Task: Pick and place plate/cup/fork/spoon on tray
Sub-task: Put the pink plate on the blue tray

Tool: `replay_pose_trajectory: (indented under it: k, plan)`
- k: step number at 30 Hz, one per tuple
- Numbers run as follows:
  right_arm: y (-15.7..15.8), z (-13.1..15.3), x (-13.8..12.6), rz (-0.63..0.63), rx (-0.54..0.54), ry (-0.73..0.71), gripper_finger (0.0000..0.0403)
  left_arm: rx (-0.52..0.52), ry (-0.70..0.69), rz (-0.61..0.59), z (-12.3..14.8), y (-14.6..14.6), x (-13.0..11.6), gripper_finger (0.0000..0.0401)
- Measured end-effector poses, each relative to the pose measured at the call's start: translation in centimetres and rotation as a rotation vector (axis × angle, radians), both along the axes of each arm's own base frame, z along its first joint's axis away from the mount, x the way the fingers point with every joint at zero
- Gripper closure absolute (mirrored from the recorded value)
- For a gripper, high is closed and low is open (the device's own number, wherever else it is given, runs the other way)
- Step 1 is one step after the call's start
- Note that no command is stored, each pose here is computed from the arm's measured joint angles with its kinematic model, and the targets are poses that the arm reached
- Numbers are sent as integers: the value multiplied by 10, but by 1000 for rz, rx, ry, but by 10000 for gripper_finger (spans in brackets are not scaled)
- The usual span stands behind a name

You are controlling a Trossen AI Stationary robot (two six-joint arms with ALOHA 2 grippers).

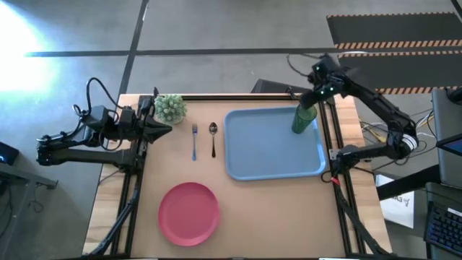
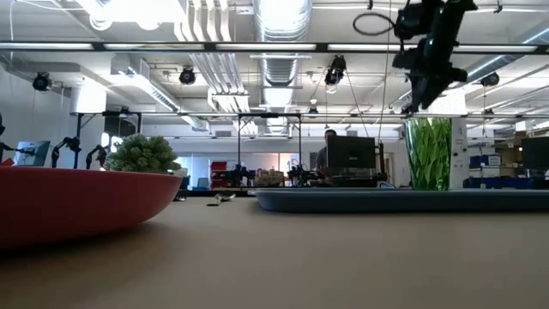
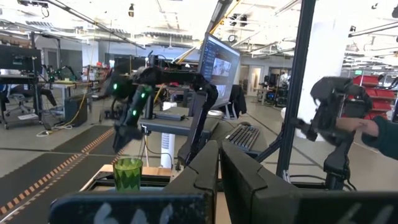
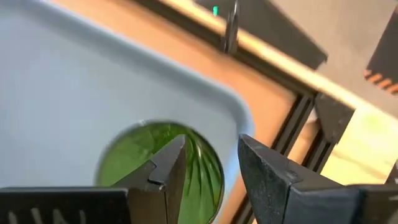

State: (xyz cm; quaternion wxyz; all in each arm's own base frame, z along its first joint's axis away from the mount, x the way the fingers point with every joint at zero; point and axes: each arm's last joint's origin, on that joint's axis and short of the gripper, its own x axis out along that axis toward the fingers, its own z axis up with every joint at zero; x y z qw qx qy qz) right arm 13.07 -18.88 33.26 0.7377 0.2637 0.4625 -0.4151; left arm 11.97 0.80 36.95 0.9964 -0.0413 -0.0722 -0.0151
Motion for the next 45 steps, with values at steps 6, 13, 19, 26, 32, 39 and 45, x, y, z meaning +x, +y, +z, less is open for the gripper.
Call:
replay_pose_trajectory:
  k: [6,13,19,26,32,39,45]
  plan:
    - [10,52,0,69,-75,-264,277,-4,33,0,-3,0,2,401]
    - [34,107,7,417,-104,-808,287,-96,147,-5,-14,1,8,401]
    - [67,131,14,641,-155,-984,297,-211,289,11,-29,2,19,401]
    - [93,131,27,743,-115,-990,300,-376,565,89,-60,5,43,398]
    - [103,126,44,802,-65,-976,302,-516,782,-58,-87,-1,71,347]
    - [105,121,63,850,-32,-977,303,-519,1003,-97,-121,-12,99,281]
    - [103,118,70,856,-17,-970,301,-506,1257,-157,-158,-28,112,274]
